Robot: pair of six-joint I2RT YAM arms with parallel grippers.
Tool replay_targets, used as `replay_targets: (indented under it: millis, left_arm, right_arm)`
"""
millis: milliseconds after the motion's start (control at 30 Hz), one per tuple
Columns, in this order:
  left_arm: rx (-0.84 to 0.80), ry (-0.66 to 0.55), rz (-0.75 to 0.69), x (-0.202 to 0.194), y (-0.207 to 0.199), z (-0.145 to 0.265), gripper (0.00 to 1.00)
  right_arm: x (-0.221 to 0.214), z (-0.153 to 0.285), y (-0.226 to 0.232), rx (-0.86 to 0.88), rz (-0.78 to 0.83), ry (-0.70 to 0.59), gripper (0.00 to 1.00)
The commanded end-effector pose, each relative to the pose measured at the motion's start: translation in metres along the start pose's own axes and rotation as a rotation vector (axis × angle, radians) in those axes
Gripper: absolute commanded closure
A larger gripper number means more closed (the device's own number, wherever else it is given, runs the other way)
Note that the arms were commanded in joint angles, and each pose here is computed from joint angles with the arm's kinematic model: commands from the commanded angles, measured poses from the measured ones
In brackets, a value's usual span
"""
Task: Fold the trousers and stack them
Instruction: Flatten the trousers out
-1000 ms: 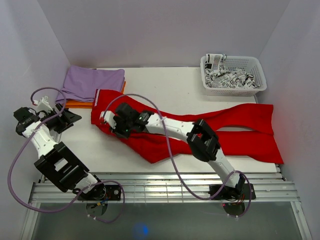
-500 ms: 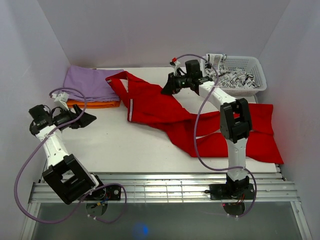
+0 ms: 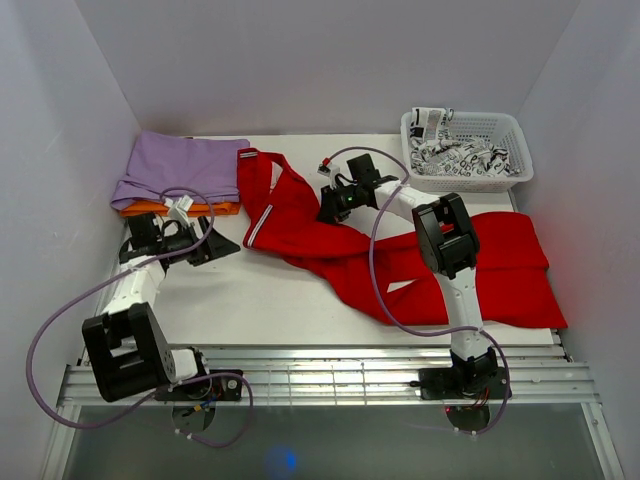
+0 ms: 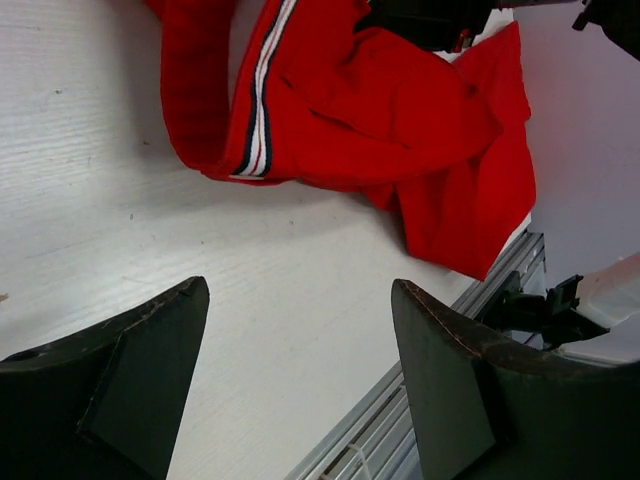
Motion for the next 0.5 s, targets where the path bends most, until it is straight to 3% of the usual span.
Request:
replay_targets:
  millis: [0, 100, 333, 467]
  left_arm:
    - [0.041, -0.028, 0.089, 0.015, 0.018, -0.022, 0.16]
    - [0.094, 0.025, 0.142, 0.015, 0.032, -0.045, 0.16]
    - [0.100, 0.078, 0.114, 0.022, 0.031, -0.085, 0.20]
    - [0.086, 0.076, 0.126, 0.031, 0.026, -0.096, 0.40]
  right_arm:
    - [0.016, 0.012, 0.028, 0.047, 0.064, -0.022, 0.92]
    - [0.017, 0.014, 0.032, 0.055, 0.069, -0.024, 0.92]
    - [0.019, 0.019, 0.046, 0.076, 0.083, -0.027, 0.92]
    - [0.016, 0.019, 0.056, 0.095, 0.088, -0.010, 0.92]
Point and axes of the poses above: each gripper's point midway between its finger pads, its own z axis back along the fingers, its own y axis along the line the jaws close on, x = y × z, the point moved 4 cm from there along z, back along the fingers, and after that the axes turned 15 degrees about -z, right-handed, at the moved point
